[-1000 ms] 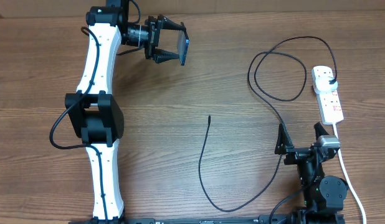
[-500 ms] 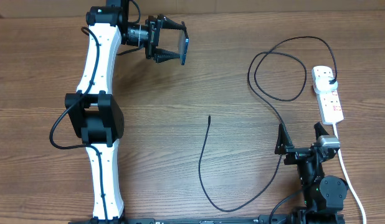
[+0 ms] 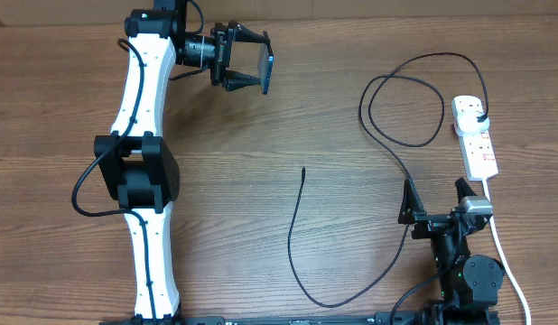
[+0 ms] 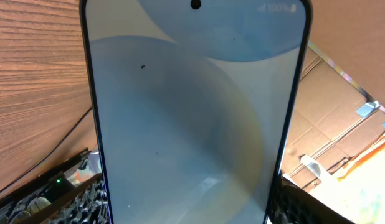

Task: Plug charger to phone and switch on socket
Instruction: 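Hold the phone raised upright in the left gripper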

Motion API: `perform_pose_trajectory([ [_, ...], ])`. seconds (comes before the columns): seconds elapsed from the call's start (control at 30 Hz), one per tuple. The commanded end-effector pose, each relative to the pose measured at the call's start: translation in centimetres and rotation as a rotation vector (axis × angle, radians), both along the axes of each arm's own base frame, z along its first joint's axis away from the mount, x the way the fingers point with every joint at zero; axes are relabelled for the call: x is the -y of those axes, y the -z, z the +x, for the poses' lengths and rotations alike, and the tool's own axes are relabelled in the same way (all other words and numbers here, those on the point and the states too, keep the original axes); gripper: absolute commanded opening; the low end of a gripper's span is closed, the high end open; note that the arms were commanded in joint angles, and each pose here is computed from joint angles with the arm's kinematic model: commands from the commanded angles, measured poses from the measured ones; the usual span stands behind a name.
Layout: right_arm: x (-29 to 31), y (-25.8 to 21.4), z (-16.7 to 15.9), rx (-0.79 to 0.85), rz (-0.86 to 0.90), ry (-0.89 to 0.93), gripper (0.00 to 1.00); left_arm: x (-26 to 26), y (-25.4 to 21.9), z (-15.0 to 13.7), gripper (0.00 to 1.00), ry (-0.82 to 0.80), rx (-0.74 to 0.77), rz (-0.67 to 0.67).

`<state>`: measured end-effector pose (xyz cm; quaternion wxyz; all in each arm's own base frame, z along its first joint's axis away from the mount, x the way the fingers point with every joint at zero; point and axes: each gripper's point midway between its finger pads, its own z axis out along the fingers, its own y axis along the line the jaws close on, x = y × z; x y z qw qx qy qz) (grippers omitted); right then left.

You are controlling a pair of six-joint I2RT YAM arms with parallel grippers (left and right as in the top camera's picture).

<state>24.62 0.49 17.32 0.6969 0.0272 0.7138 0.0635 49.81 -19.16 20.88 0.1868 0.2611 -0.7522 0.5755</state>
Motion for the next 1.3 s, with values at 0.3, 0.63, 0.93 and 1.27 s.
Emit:
perform_pose_trajectory([
  [0.3, -0.13, 0.2, 0.0, 0.003, 0.007, -0.004, 1.0, 0.58, -1.65, -0.15, 0.04, 0.019, 0.035, -0.041],
  [0.63, -0.13, 0.2, 0.0, 0.003, 0.006, -0.004, 1.0, 0.56, -1.58, -0.13, 0.04, 0.018, 0.036, -0.037],
  [0.93, -0.13, 0.2, 0.0, 0.003, 0.007, -0.004, 1.0, 0.52, -1.41, -0.07, 0.04, 0.015, 0.036, -0.026],
  [1.27, -0.13, 0.2, 0.0, 0.003, 0.006, -0.004, 1.0, 0.47, -1.22, -0.01, 0.04, 0.012, 0.037, -0.015],
])
